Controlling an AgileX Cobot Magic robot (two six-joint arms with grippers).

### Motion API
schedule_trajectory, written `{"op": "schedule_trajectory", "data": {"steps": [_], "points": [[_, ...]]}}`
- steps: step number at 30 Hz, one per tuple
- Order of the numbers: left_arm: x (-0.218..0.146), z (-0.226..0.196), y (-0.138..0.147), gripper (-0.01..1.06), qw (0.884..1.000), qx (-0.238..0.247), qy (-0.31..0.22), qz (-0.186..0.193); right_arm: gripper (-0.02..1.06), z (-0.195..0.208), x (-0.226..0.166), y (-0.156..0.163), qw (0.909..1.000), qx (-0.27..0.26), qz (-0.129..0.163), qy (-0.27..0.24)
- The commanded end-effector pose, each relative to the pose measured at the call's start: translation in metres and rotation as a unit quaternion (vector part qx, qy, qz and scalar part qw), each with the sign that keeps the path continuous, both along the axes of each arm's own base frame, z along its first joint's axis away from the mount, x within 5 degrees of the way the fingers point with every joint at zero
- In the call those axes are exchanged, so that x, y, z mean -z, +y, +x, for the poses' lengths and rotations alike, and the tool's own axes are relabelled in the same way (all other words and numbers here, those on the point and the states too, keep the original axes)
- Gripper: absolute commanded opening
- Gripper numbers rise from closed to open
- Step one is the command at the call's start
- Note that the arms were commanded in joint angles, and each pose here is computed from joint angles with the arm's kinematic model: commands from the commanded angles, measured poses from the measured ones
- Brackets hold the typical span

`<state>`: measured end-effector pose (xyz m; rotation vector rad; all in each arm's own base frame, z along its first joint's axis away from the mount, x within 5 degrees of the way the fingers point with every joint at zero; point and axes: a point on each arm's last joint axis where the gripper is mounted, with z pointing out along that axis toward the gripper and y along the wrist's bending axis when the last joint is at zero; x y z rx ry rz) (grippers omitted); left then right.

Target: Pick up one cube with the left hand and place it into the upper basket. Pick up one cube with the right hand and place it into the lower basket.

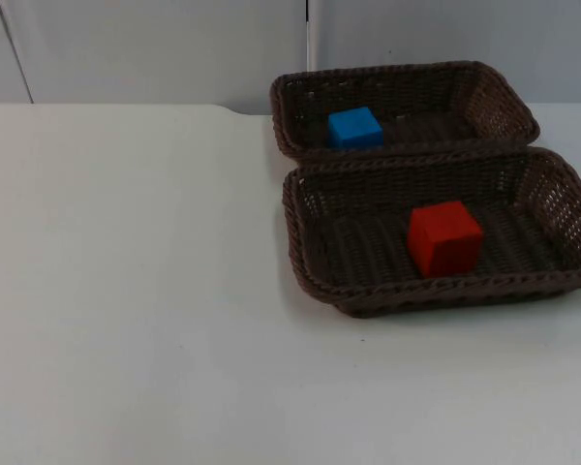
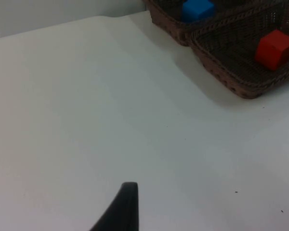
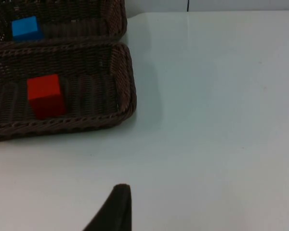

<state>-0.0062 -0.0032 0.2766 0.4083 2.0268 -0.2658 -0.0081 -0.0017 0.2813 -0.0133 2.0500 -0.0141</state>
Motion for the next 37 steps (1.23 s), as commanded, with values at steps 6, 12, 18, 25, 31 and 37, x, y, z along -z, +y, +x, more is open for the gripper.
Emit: {"op": "schedule_trajectory", "data": {"steps": [6,12,18,25,31,37], "points": [[0.0019,0.0000,0.0001,1.05,1.000,-0.002,0.003,-0.001,1.05,0.0006,0.0008,0.0004,1.0000,0.000,-0.004,-0.003],[0.0019,0.0001,0.0001,1.05,1.000,-0.011,0.002,0.000,1.05,0.0006,0.0008,0.0004,1.0000,0.000,-0.004,-0.003],[0.0019,0.0004,-0.0003,1.05,0.998,-0.056,0.002,0.001,1.05,0.0006,0.0008,0.0004,1.0000,0.000,-0.004,-0.003],[0.0019,0.0008,-0.0009,1.05,0.994,-0.106,0.002,0.000,1.05,0.0006,0.0008,0.0004,1.0000,0.000,-0.004,-0.003],[0.0019,0.0011,-0.0013,1.05,0.989,-0.146,0.002,0.000,1.05,0.0006,0.0008,0.0004,1.0000,0.000,-0.004,-0.003],[0.0019,0.0014,-0.0016,1.05,0.984,-0.177,0.002,0.000,1.05,0.0006,0.0008,0.0004,1.0000,0.000,-0.004,-0.003]]}}
